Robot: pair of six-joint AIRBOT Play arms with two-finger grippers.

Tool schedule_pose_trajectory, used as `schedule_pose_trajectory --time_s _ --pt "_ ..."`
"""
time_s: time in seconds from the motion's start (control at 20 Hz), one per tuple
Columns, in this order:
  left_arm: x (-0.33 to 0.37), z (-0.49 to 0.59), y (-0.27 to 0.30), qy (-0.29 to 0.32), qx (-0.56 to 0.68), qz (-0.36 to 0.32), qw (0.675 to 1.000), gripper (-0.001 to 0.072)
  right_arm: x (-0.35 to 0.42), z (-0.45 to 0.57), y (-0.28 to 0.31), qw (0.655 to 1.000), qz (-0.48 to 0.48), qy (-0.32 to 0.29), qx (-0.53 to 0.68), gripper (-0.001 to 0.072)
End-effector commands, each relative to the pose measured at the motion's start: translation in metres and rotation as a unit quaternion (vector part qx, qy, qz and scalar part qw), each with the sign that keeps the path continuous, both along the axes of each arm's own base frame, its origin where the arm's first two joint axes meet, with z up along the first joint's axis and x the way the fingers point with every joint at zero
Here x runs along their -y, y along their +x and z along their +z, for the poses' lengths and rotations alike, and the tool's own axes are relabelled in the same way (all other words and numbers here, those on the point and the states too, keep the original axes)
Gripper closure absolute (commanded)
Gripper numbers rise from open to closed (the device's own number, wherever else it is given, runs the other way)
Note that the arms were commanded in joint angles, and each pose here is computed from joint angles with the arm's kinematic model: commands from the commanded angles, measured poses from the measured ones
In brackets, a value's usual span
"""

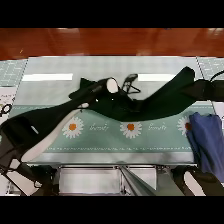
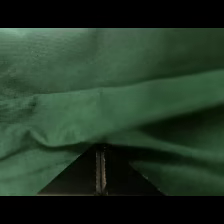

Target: Fold the shirts.

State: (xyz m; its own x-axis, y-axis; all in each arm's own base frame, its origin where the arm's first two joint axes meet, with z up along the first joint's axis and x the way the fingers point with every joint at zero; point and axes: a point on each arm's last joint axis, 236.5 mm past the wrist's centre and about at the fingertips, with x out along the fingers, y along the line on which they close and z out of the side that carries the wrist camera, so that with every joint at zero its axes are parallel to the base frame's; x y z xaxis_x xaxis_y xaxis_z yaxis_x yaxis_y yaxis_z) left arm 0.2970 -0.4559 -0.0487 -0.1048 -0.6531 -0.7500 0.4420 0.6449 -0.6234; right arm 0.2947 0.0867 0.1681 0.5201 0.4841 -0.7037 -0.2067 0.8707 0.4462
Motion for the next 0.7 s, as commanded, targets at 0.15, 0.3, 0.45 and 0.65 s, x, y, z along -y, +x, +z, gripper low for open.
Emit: schedule_pose_trajectory --time_s 0.15,0.3,0.45,0.65 --pt "-0.020 0.004 -0.004 0.014 -0.024 -0.037 0.999 0.0688 -0.008 0.014 0.009 0.999 -0.009 0.030 0.029 0.0692" --pt "-0.083 0.039 0.054 0.002 -0.012 0.036 0.999 0.0688 -0.039 0.006 0.022 0.998 0.024 0.057 0.019 0.0692" --pt "-0.184 0.083 0.091 0.013 0.039 0.132 0.990 0.0688 -0.106 -0.002 0.049 0.991 0.082 0.100 0.028 0.0692" --pt "-0.305 0.125 0.074 0.028 0.101 0.257 0.961 0.0687 -0.205 -0.025 0.096 0.979 0.154 0.136 0.013 0.0692"
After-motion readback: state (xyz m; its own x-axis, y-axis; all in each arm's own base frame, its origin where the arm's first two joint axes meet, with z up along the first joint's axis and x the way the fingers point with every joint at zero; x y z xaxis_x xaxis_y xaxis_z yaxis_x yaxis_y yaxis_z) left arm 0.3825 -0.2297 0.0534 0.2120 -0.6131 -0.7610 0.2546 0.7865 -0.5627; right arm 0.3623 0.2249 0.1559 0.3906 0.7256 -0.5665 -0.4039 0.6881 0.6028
